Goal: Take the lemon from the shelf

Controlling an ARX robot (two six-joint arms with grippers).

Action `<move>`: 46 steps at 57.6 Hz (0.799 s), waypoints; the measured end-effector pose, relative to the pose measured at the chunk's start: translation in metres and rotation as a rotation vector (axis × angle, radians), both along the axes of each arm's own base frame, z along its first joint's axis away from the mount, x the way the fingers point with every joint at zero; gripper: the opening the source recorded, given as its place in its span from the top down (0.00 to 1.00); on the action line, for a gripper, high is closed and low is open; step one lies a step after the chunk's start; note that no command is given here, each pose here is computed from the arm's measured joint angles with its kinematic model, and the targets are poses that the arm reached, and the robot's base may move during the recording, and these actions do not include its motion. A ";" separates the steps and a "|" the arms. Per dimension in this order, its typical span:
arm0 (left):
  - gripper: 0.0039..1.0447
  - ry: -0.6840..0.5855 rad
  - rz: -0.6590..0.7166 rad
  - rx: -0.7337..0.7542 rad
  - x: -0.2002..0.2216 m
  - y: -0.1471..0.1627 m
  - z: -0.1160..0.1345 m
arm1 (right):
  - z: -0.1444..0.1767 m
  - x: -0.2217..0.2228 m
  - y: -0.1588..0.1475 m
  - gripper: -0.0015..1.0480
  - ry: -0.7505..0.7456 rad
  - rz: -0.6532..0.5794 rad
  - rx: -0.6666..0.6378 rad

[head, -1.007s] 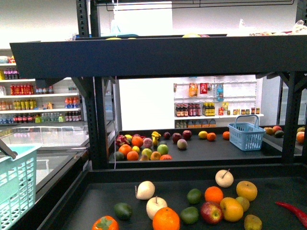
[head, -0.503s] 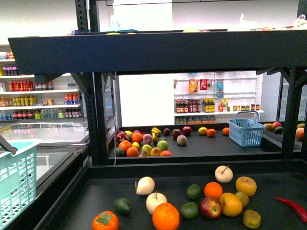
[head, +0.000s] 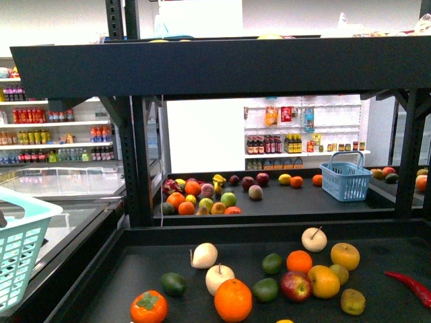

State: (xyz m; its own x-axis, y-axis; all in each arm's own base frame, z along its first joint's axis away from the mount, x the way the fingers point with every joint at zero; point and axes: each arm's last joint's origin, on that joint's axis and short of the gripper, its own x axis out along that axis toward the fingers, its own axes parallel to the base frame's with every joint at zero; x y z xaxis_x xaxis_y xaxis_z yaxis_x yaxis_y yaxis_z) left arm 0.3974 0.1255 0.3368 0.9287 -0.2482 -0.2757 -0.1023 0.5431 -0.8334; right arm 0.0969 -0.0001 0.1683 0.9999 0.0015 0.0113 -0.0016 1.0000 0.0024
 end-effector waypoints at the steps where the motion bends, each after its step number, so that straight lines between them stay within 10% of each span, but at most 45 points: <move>1: 0.86 -0.004 -0.012 0.006 -0.002 -0.003 0.002 | 0.000 0.000 0.000 0.02 0.000 0.000 0.000; 46: 0.87 -0.032 -0.638 0.121 -0.029 -0.190 -0.028 | 0.000 0.000 0.000 0.02 0.000 0.000 0.000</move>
State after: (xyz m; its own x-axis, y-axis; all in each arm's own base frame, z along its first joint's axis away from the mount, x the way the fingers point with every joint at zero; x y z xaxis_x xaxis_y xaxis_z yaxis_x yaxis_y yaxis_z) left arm 0.3682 -0.0646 0.3092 0.6172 -0.7229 -0.3107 0.2959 0.5792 -0.7596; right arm 0.0969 -0.0001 0.1683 0.9999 0.0015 0.0113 -0.0016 1.0000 0.0024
